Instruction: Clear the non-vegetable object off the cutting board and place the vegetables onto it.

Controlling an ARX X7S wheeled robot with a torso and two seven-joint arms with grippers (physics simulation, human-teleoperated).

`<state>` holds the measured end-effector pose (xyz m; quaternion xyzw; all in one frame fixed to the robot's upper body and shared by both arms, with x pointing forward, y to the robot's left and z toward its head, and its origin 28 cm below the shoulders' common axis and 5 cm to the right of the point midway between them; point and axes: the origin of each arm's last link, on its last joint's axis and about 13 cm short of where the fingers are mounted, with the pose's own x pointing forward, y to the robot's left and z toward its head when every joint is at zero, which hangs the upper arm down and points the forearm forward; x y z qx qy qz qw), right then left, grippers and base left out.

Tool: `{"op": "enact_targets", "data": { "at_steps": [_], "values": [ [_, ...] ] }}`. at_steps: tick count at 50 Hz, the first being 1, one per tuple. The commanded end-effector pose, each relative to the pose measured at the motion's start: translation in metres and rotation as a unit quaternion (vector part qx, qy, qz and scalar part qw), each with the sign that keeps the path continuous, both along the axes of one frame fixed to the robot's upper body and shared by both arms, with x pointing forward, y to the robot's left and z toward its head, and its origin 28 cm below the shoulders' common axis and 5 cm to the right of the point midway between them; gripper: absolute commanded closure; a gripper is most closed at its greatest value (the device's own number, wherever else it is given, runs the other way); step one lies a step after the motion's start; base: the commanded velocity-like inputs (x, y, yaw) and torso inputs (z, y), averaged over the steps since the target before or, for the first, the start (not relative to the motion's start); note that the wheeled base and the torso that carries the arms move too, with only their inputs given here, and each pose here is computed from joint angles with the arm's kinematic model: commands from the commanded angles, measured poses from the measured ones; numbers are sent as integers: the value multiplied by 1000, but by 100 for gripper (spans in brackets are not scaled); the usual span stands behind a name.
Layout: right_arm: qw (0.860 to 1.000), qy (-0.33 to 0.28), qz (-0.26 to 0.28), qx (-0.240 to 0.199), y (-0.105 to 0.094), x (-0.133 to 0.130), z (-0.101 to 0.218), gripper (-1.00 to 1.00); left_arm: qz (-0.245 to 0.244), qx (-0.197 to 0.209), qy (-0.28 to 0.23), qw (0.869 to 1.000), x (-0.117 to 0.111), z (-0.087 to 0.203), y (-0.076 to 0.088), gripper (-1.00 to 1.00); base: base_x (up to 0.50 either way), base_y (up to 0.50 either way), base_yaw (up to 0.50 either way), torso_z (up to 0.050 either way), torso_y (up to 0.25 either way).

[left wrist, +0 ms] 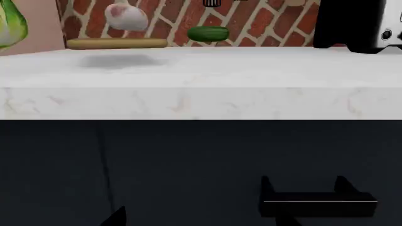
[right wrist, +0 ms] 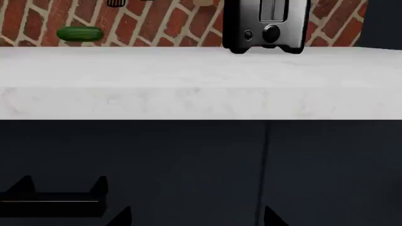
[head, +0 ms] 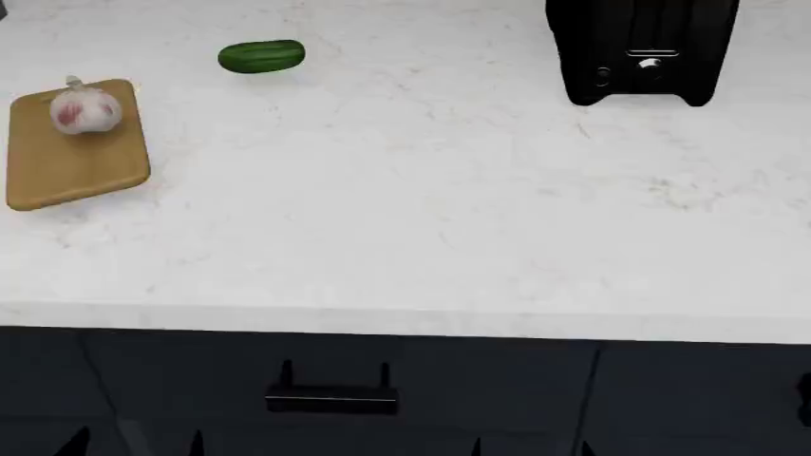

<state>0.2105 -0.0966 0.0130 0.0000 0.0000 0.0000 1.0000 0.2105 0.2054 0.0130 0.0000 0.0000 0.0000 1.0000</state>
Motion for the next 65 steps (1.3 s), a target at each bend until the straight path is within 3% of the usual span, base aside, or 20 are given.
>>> {"op": "enact_targets", "data": {
  "at_steps": [1,8,11,12,13,24,41,47,48,49,65],
  "values": [
    [1000,0,0,0,0,0,0,-100,0,0,0,1000,-1,1,0,-100,0,0,0,0,0],
    [1000,-1,-1,-1,0,0,0,-100,0,-4,-4,1000,-18,-3,-3,-100,0,0,0,0,0],
    [1000,-2,-1,0,0,0,0,-100,1,-3,-4,1000,-19,-3,-3,-100,0,0,0,0,0],
    [1000,6,5,14,-1,-1,-1,-100,9,22,-1,1000,-18,-4,-3,-100,0,0,0,0,0],
    [1000,-2,-1,0,0,0,0,-100,9,4,1,1000,-18,-4,-3,-100,0,0,0,0,0],
    [1000,-1,-1,-12,2,0,0,-100,9,6,4,1000,-19,-4,-3,-100,0,136,0,0,0],
    [1000,3,-13,-4,-2,0,1,-100,11,11,8,1000,-19,-4,-3,-100,0,339,0,0,0],
    [999,4,-17,-47,1,1,14,-100,10,23,20,999,-19,-4,-3,-100,0,0,0,0,0],
    [999,-3,-17,-47,2,1,22,-100,7,16,52,999,15,5,3,-100,0,0,0,0,0],
    [999,-2,-17,-45,2,1,25,-100,7,6,37,999,34,20,5,-100,0,0,0,0,0],
    [995,-74,-6,-65,5,28,139,-100,27,14,-40,999,41,128,24,-100,0,0,0,0,0]
  ]
}}
